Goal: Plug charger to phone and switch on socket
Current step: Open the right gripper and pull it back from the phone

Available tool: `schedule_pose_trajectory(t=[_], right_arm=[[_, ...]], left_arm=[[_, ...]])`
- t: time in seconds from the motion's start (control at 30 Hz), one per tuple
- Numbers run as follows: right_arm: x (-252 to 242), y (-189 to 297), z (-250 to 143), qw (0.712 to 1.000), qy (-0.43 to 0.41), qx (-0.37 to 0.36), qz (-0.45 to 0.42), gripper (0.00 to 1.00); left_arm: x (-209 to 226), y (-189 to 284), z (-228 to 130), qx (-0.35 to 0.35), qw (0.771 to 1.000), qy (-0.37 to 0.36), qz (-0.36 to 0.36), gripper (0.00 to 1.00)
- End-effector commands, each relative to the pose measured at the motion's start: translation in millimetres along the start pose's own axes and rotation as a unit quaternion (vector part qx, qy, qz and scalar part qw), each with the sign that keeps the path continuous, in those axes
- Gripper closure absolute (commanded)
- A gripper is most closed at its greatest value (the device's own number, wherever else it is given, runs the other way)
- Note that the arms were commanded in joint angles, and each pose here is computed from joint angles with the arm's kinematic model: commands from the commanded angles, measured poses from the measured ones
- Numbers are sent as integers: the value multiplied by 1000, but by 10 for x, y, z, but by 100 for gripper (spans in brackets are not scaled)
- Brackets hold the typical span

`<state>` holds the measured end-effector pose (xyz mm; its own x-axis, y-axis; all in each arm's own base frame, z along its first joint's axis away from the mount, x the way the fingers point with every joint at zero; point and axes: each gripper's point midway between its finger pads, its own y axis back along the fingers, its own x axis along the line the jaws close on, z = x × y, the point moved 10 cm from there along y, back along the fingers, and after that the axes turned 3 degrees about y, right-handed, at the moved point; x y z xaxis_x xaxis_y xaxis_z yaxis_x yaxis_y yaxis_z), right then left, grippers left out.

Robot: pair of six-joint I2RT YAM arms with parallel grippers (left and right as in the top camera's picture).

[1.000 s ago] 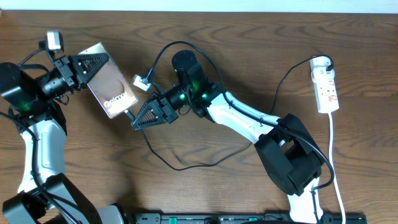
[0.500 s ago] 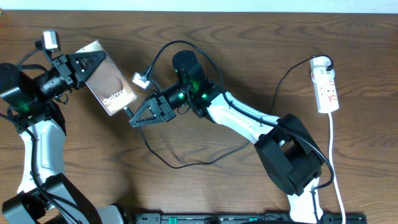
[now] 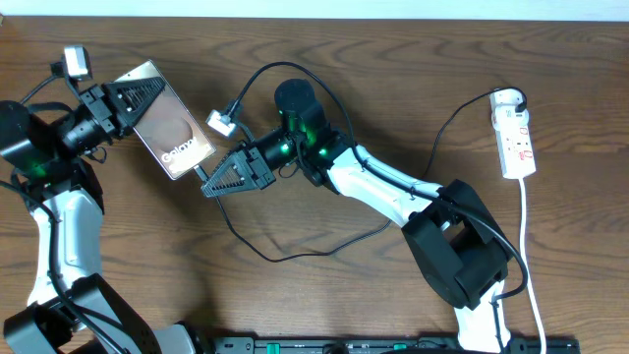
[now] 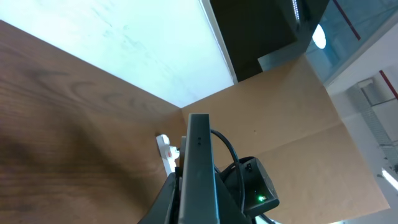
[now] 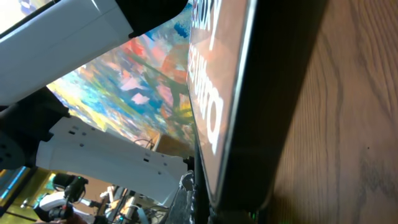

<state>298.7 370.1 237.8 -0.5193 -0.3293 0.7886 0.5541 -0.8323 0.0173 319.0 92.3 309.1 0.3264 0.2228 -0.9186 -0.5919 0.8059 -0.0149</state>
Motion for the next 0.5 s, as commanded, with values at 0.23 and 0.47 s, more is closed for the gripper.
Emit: schedule_pose_trajectory(t=[0.23, 0.47], right_arm=[[16, 111, 157, 998, 15, -52, -32, 99], [35, 151, 183, 998, 17, -57, -31, 99]], left_arm=[[-63, -113, -92, 56, 998, -22, -21, 93], [-73, -180, -119, 66, 997, -24, -26, 93]])
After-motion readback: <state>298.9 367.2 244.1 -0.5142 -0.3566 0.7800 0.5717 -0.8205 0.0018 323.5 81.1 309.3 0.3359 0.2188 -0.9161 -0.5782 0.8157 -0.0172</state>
